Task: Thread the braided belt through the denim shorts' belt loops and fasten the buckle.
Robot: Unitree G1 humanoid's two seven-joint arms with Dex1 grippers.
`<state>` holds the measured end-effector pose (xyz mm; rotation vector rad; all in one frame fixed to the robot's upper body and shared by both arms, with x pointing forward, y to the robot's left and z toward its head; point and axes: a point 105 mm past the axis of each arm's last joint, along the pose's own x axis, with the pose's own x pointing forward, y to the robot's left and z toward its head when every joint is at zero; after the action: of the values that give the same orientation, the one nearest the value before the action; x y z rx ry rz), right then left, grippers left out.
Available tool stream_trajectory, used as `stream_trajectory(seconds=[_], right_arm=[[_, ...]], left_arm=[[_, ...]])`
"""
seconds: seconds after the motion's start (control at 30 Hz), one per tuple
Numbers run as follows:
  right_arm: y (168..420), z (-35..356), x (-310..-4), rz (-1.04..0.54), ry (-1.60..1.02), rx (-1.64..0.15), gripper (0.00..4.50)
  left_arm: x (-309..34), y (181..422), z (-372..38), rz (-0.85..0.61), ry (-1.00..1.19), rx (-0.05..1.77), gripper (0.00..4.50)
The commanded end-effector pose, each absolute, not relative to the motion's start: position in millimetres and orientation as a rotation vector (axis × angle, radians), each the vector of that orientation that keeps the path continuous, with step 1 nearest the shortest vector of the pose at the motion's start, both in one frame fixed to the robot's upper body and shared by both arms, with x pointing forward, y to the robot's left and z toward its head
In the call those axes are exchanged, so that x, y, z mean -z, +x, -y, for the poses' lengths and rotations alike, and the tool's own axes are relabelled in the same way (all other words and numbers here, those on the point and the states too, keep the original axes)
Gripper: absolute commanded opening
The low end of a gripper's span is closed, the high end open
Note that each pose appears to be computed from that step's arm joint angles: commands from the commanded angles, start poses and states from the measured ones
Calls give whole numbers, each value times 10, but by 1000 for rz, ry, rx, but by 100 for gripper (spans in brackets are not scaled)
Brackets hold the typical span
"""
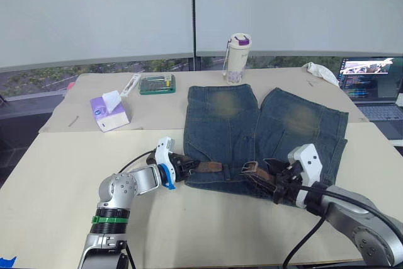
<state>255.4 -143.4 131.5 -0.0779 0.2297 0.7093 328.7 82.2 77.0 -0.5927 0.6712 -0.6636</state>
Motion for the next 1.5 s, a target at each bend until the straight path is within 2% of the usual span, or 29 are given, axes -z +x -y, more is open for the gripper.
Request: stream_trajectory(seconds=[0.03, 0.33, 0.73, 1.07, 1.27, 1.5], right_arm=[[2586, 1340, -1478, -135, -98, -730, 446], [2630, 1340, -1484, -116, -96, -720, 446], [2600, 1332, -1453, -118, -90, -708, 446], [2586, 1281, -1419, -114, -69, -706, 446], [2612, 1272, -1418, -107, -59, -701, 446], [2624, 1277, -1422, -103, -57, -700, 446]], left_arm=[[-953, 3267, -718, -680, -581, 715, 0], [-871, 3181, -737, -785, -482, 671, 0], [-905, 3220, -638, -799, -493, 636, 0], [-1059, 3239, -804, -795, -314, 583, 0], [-1134, 3256, -663, -776, -345, 605, 0], [-998, 3224, -521, -825, -348, 585, 0]])
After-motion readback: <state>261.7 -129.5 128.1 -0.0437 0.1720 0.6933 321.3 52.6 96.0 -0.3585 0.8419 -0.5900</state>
